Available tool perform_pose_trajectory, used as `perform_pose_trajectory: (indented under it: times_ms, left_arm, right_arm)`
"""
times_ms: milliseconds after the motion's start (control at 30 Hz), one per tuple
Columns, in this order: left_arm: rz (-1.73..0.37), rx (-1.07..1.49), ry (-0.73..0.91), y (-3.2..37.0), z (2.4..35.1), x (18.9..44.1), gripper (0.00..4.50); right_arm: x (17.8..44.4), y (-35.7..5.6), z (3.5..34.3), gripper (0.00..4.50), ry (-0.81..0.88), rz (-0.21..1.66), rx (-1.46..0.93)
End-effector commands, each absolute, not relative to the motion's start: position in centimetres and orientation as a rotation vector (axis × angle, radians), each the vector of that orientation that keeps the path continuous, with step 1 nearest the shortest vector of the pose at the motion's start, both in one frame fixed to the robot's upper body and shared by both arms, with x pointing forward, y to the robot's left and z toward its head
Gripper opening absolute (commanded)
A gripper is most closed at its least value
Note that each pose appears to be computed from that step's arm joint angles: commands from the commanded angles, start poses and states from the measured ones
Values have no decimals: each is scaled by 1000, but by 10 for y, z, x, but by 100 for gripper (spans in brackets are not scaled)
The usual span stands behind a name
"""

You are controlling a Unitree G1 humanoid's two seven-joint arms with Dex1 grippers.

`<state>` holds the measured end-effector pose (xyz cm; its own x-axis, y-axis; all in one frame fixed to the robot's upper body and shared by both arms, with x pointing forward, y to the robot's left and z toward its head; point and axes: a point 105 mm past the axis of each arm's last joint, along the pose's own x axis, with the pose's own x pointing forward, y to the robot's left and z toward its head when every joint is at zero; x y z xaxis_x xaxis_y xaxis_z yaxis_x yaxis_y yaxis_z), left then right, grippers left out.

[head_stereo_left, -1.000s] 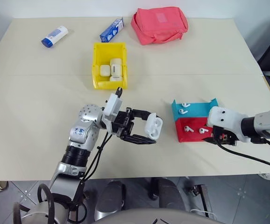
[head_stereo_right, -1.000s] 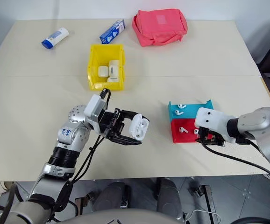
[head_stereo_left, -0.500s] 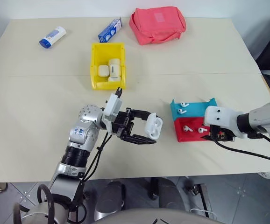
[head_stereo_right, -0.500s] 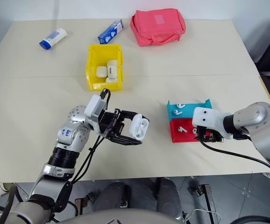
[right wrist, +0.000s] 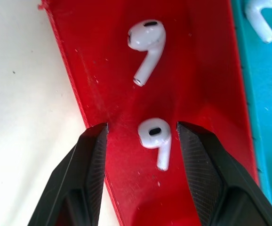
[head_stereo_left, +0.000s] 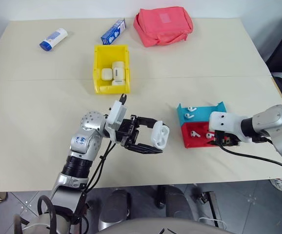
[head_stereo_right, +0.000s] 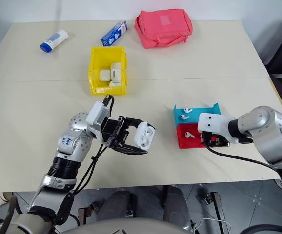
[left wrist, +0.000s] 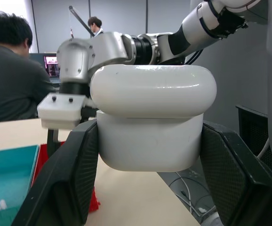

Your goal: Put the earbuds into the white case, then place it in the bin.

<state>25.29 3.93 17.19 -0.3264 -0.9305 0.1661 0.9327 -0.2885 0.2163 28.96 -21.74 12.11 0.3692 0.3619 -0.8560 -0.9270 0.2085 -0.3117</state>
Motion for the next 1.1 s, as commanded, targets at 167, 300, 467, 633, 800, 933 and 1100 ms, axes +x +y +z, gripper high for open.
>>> perform_pose_trajectory:
  times_ms: [167, 300, 467, 633, 800, 933, 1100]
  left_arm:
    - [-1863, -5, -358, 43, 180, 248, 279]
    - [-1857, -2, -356, 43, 180, 248, 279]
    - [-1853, 1, -356, 44, 181, 249, 279]
    - [-1849, 2, -354, 44, 180, 249, 279]
    - [-1845, 4, -353, 44, 181, 250, 279]
    - [-1845, 4, -353, 45, 180, 251, 279]
    - [-1846, 3, -355, 44, 181, 253, 279]
  right_arm:
    - [295, -218, 126, 237, 709, 1018, -1000]
    - [295, -218, 125, 237, 710, 1022, -1004]
    - [296, -219, 125, 237, 714, 1026, -1006]
    - [294, -220, 123, 221, 724, 1036, -1007]
    - [294, -220, 123, 80, 722, 1036, -1006]
    - [295, -220, 124, 45, 716, 1024, -1003]
    - [297, -218, 136, 45, 661, 993, -982]
